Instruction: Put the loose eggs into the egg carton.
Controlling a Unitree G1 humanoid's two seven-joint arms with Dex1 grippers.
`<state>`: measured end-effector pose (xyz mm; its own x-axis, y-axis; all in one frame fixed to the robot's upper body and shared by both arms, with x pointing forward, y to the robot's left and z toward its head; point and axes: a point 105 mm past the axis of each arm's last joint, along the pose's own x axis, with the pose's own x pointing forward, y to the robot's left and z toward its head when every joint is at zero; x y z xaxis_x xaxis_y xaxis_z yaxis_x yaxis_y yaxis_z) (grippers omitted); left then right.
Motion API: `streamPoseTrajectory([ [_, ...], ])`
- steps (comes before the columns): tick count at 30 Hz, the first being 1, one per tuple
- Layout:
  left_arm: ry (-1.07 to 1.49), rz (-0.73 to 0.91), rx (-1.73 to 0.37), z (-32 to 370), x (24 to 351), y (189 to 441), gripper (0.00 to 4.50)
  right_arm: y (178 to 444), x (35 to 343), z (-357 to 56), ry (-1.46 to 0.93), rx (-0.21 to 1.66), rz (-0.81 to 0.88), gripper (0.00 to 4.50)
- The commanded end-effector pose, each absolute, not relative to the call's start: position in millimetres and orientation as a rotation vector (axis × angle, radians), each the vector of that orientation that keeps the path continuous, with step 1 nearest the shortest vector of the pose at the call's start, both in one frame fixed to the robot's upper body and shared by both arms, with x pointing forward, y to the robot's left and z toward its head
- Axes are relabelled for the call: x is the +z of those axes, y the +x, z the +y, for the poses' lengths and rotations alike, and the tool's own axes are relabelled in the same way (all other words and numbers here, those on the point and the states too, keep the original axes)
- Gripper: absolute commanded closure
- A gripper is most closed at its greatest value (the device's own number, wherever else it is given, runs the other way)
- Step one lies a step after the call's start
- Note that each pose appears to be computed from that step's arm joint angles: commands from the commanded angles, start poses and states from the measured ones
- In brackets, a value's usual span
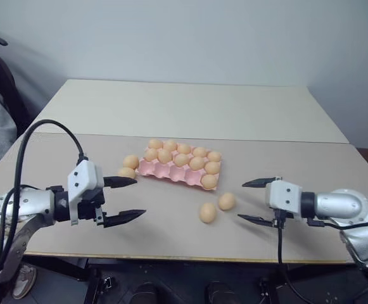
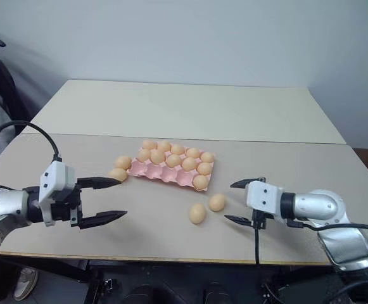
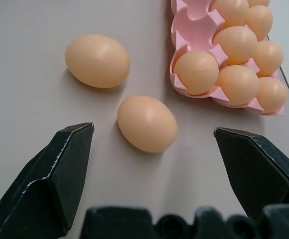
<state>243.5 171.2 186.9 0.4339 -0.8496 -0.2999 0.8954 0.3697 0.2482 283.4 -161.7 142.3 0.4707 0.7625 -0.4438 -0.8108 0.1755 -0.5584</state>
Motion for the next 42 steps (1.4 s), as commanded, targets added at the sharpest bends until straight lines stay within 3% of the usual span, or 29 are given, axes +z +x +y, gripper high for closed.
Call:
streamPoseTrajectory([
  [1,0.414,0.094,-1.139,167.9,192.4,241.4,0.34,288.9,139.2,-154.0,-0.885,1.145,0.033,0.00],
  [15,0.417,0.111,-1.105,172.7,187.3,237.7,0.34,315.2,117.8,-141.6,-0.899,1.151,0.028,0.00],
  [18,0.422,0.120,-1.094,174.3,185.1,237.5,0.29,311.6,116.2,-141.6,-0.900,1.166,0.028,0.58],
  [23,0.426,0.119,-1.088,175.3,185.6,237.9,0.29,311.1,115.3,-143.9,-0.900,1.150,0.030,2.19],
  [31,0.437,0.116,-1.085,177.9,186.5,240.7,0.29,312.3,123.0,-158.7,-0.920,1.093,0.035,2.19],
  [36,0.439,0.122,-1.068,183.4,186.0,242.3,0.29,321.3,158.6,-163.0,-0.964,1.020,-0.048,2.19],
  [42,0.442,0.135,-1.037,189.3,184.2,242.5,0.29,328.3,198.1,-122.3,-0.934,1.033,-0.204,2.19],
])
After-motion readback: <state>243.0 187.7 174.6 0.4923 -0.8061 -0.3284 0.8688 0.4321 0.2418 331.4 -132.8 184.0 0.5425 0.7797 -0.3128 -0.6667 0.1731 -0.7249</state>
